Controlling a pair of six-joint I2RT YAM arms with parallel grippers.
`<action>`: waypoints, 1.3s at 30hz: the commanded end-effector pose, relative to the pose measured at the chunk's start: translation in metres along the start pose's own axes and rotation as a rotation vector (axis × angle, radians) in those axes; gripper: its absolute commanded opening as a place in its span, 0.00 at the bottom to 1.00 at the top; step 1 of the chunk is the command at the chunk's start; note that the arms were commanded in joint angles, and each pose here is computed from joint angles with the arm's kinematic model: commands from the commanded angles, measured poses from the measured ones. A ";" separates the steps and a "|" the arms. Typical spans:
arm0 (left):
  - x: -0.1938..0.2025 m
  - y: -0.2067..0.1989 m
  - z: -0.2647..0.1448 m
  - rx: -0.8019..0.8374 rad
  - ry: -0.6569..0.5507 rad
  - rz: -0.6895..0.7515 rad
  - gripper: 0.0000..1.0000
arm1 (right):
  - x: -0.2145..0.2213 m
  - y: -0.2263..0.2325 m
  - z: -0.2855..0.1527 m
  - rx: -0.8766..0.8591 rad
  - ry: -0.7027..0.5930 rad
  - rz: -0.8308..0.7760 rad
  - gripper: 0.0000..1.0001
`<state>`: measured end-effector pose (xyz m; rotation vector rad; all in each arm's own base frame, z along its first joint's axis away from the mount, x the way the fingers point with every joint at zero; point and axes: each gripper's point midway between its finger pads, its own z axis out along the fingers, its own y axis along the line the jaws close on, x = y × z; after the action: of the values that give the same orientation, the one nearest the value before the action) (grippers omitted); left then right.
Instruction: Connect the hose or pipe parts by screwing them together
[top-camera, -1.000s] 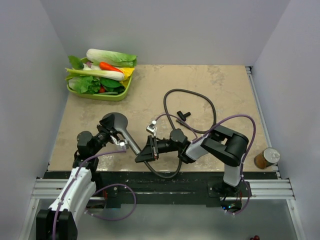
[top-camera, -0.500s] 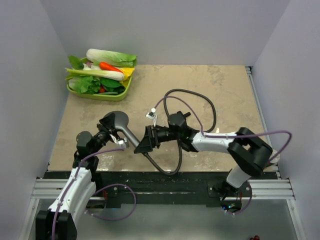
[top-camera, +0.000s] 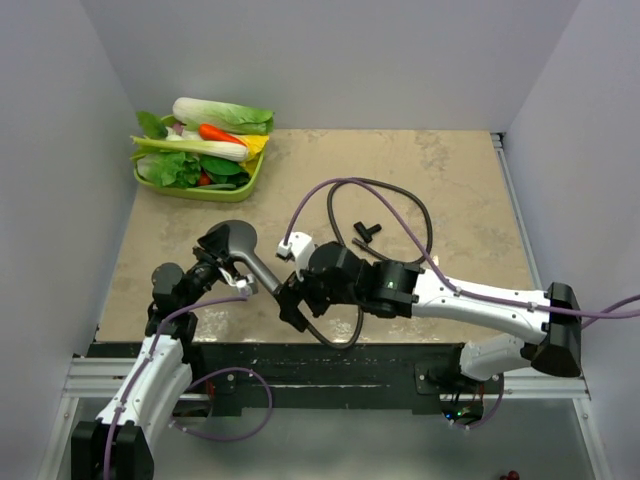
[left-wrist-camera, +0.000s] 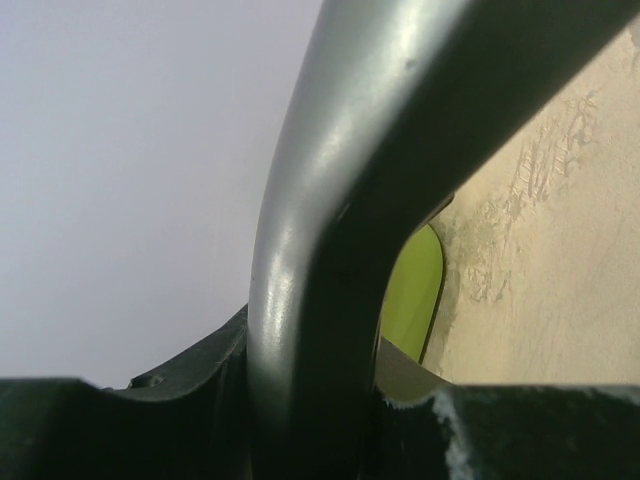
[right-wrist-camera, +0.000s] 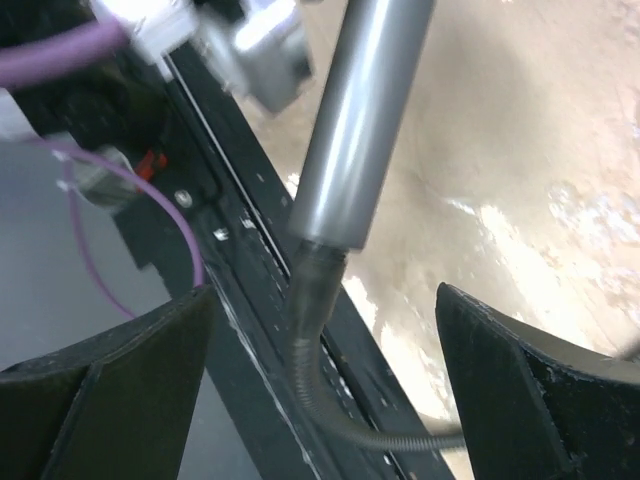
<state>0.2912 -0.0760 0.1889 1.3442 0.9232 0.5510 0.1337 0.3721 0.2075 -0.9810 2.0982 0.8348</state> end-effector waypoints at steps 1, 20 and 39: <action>-0.013 0.044 0.001 -0.120 -0.044 0.041 0.00 | 0.005 -0.010 -0.019 0.221 0.027 -0.155 0.91; -0.012 0.043 0.000 -0.118 -0.039 0.040 0.00 | -0.004 0.014 0.014 0.544 -0.046 -0.400 0.44; -0.014 0.046 0.001 -0.123 -0.045 0.036 0.00 | 0.003 0.023 0.028 0.434 -0.116 -0.325 0.09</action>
<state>0.2932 -0.0708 0.1871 1.3204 0.9628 0.5550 0.1324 0.3868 0.1810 -1.0392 1.8418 0.0393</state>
